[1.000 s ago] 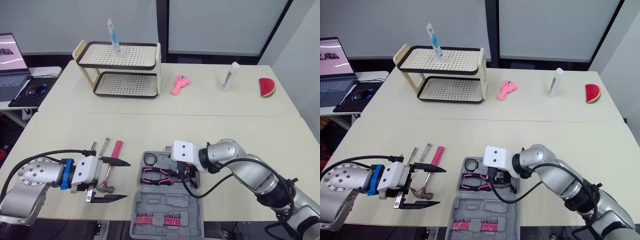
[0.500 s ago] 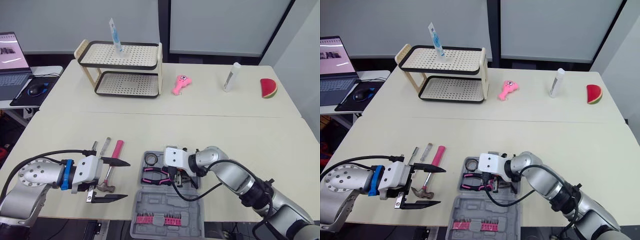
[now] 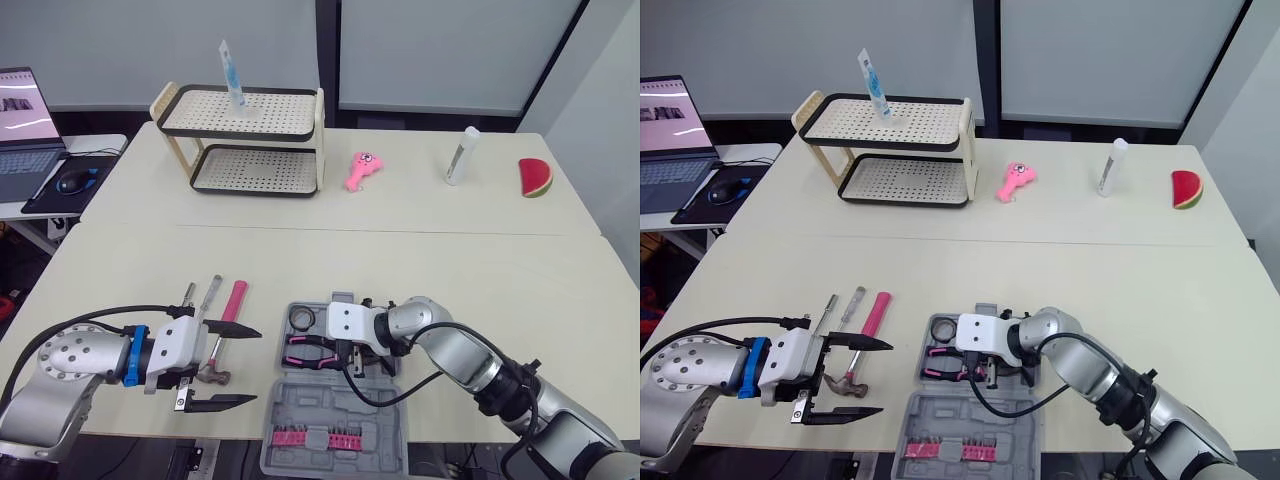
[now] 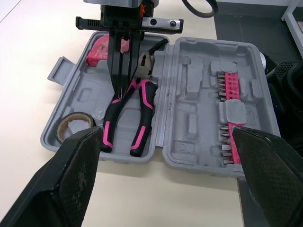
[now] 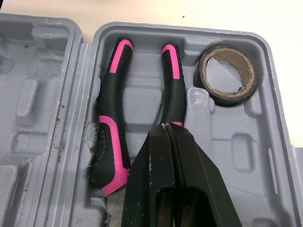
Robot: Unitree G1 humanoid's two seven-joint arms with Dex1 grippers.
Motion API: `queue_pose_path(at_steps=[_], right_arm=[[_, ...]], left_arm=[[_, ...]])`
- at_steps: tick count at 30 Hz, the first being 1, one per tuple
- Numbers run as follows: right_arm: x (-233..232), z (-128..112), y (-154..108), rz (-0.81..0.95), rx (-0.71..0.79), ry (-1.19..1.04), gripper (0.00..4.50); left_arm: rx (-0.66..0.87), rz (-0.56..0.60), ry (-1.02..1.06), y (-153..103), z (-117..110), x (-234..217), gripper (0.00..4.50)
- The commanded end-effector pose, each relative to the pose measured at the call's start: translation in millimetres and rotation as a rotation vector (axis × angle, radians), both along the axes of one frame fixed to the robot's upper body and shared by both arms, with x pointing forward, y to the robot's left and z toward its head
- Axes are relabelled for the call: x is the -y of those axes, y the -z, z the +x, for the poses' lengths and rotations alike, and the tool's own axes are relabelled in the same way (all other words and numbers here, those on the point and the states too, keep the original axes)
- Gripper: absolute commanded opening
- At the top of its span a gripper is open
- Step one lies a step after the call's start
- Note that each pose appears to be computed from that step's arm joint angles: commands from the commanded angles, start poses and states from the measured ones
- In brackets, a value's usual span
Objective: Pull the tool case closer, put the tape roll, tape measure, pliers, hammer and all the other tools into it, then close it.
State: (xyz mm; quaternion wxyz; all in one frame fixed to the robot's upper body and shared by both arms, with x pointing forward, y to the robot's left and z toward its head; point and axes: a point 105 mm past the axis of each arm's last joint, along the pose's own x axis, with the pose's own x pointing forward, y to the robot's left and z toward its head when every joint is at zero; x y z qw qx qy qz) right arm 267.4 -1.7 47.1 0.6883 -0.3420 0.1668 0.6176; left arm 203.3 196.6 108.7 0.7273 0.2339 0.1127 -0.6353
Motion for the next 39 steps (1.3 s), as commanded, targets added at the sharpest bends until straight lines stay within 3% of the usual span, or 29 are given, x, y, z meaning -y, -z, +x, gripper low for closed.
queue_pose_path(at_steps=[1, 8, 15, 21, 24, 30, 39], right_arm=[[2.6, -0.5, 7.0, 0.0, -0.01, -0.001, 0.02], [10.8, 0.8, -53.6, 0.209, 0.11, 0.009, 0.02], [85.8, -2.4, -90.9, 0.331, 0.292, 0.259, 0.02], [174.6, -16.1, -82.1, 0.259, 0.305, 0.533, 0.02], [212.1, -34.3, -71.4, 0.248, 0.274, 0.645, 0.02], [246.7, -69.1, -41.8, 0.199, 0.194, 0.749, 0.02], [248.4, -74.0, -34.2, 0.208, 0.151, 0.738, 1.88]], left_arm=[[0.034, -0.021, -0.032, -6.8, 2.9, -2.2, 4.5], [0.04, -0.102, -0.313, -9.4, 18.9, -29.3, 4.5], [0.091, -0.201, -0.829, -10.1, 34.5, -100.6, 4.5], [0.079, -0.217, -1.137, 3.7, 20.4, -159.8, 4.5], [0.06, -0.217, -1.275, 15.3, 5.8, -186.0, 4.5], [-0.008, -0.204, -1.395, 38.9, -21.4, -204.9, 4.5], [-0.074, -0.202, -1.436, 54.6, -41.8, -205.9, 4.5]])
